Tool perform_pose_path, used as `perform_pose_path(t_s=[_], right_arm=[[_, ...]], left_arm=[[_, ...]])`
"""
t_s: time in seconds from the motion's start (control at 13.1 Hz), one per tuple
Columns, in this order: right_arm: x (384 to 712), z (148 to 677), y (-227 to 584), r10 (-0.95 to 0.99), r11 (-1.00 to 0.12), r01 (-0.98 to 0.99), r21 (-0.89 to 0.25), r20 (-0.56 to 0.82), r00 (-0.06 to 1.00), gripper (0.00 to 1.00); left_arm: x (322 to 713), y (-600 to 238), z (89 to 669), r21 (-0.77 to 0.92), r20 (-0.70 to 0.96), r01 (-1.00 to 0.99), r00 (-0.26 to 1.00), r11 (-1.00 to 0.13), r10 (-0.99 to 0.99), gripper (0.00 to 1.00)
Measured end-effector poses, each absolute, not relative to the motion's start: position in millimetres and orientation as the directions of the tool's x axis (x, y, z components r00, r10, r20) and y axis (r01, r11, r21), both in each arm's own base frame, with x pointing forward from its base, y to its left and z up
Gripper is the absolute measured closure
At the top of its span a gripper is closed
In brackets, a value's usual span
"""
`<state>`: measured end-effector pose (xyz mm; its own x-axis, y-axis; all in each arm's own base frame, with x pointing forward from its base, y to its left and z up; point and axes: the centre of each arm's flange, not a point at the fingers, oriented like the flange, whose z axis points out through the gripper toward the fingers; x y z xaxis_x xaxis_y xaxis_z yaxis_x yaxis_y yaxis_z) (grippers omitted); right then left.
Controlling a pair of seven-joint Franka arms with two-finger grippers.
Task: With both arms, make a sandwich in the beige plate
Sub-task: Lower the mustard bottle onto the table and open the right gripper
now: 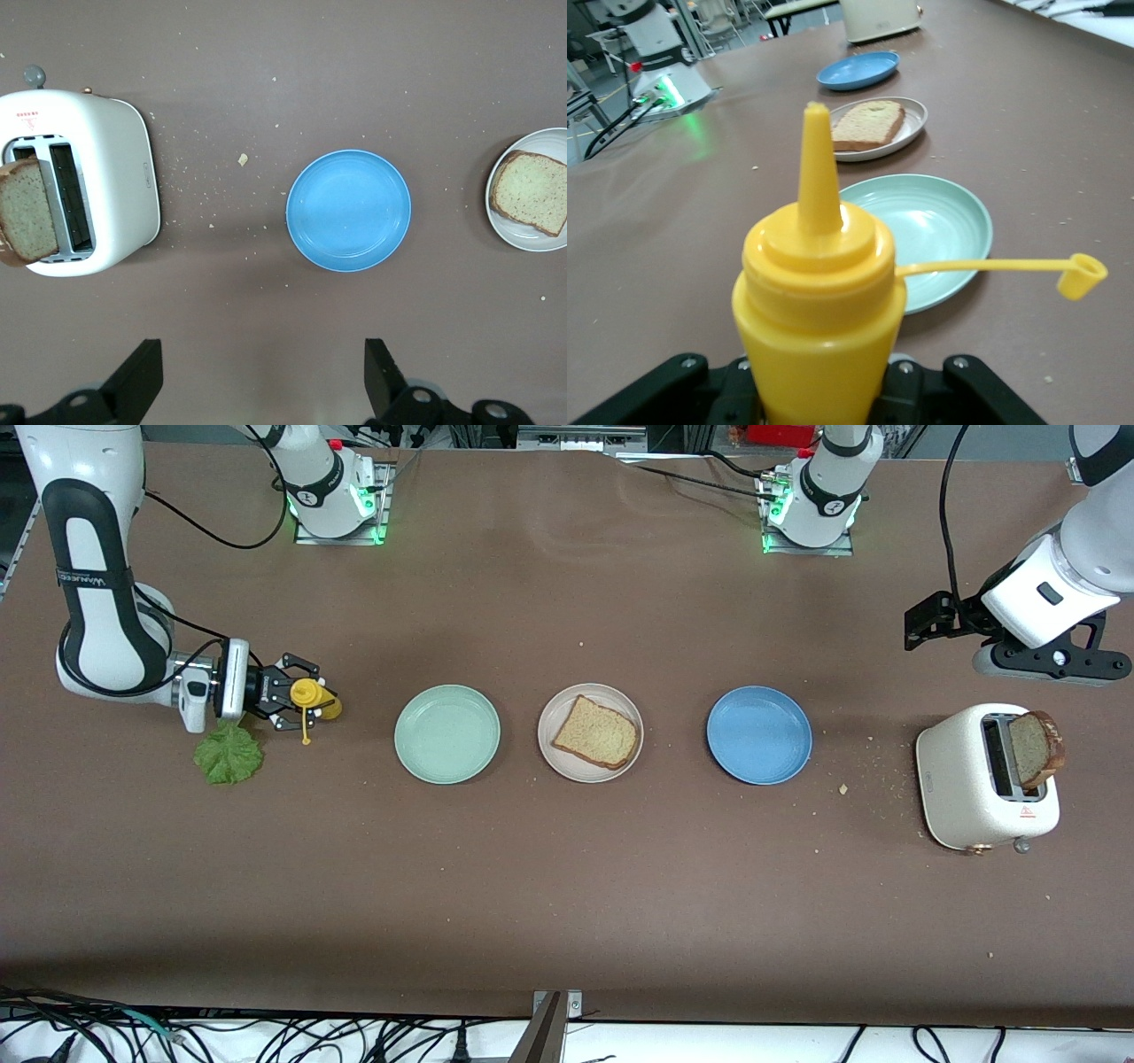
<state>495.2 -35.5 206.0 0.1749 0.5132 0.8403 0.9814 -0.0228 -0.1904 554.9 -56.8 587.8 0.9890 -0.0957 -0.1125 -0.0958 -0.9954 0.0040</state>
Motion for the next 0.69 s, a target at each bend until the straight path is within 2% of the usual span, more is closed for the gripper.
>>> perform_pose_path(t_s=[0.31,0.69], right_arm=[[473.9,184.1,-70.8,0.467,0.000,0.992,-0.123,0.878,0.108,0.86],[469.9,156.1,-68.1,0.437,-0.032,0.992,-0.123,0.891,0.125,0.86]], left_arm=[[554.9,-56.7,587.8,0.004,-0.113,-0.096,0.989,-0.995,-0.096,0.00],[554.9,-56.7,587.8,0.004,-0.113,-0.096,0.989,-0.995,-0.096,0.00]])
